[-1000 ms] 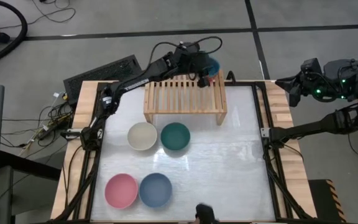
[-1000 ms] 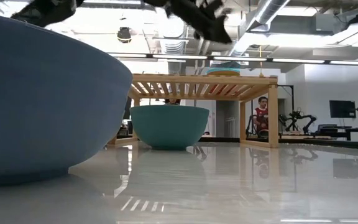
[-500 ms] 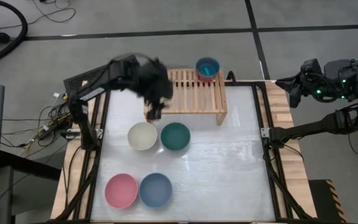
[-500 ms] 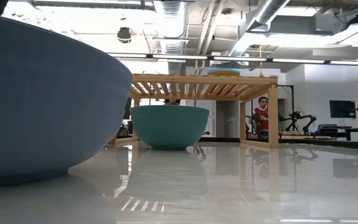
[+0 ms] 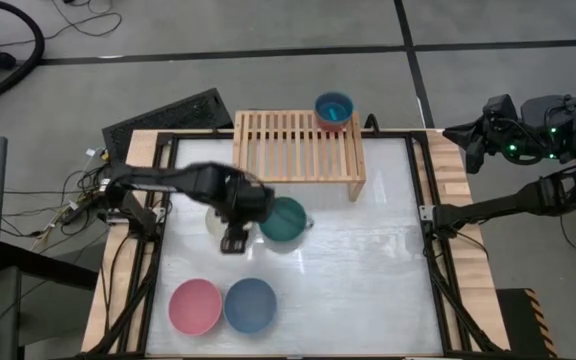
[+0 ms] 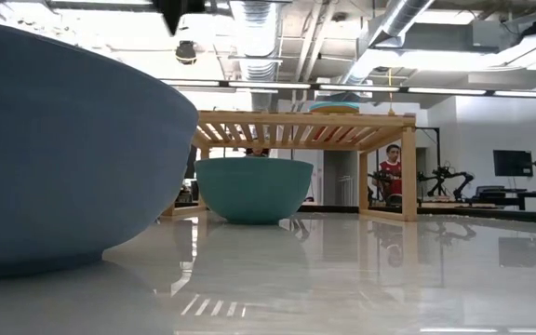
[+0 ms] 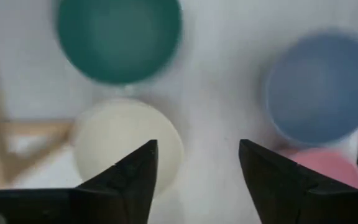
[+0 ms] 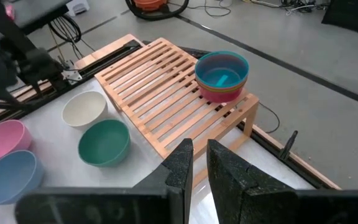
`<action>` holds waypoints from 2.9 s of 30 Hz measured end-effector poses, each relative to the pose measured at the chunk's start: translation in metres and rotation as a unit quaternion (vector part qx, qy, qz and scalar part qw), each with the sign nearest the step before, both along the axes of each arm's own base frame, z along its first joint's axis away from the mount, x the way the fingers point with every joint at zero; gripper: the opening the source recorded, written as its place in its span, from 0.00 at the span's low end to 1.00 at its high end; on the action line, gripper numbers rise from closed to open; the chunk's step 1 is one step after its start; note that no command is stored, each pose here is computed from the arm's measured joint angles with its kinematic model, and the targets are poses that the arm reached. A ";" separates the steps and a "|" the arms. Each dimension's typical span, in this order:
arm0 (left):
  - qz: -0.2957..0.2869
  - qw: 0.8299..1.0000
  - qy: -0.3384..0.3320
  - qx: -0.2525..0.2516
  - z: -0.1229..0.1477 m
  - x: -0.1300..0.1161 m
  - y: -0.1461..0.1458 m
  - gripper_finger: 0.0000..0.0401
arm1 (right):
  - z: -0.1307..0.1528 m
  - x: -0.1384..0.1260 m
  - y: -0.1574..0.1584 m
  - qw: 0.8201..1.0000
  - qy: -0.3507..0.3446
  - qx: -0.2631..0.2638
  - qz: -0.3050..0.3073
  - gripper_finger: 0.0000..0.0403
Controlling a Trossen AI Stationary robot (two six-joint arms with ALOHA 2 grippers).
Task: Place and stack bowls onto a shelf
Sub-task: Put the large white bowl on the shelf
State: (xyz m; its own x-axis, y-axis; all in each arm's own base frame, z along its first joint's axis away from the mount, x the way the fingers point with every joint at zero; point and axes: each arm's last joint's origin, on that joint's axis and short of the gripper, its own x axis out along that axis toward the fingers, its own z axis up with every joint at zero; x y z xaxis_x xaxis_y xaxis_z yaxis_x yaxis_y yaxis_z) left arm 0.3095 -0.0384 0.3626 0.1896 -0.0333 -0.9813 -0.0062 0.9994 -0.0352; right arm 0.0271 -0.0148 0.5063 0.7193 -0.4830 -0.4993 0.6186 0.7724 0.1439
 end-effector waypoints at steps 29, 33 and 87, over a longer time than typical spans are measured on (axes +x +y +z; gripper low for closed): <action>0.100 0.995 -0.005 0.007 -0.185 -0.054 0.008 0.47 | 0.000 0.000 0.000 1.000 -0.001 0.000 0.000 0.19; 0.094 0.995 -0.012 0.024 -0.185 -0.053 0.009 0.27 | 0.000 0.000 0.000 1.000 0.000 0.001 0.000 0.19; 0.210 0.962 -0.124 0.119 0.008 -0.021 0.245 0.00 | 0.000 -0.001 -0.001 1.000 0.005 -0.016 -0.012 0.19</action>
State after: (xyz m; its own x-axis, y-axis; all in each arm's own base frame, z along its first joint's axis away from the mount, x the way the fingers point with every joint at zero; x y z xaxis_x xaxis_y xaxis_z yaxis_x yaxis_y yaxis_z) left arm 0.2890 0.2064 0.3708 0.3661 0.3184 -0.8744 -0.4328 0.8901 0.1429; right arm 0.0266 -0.0158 0.5066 0.7020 -0.5157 -0.4912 0.6384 0.7614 0.1129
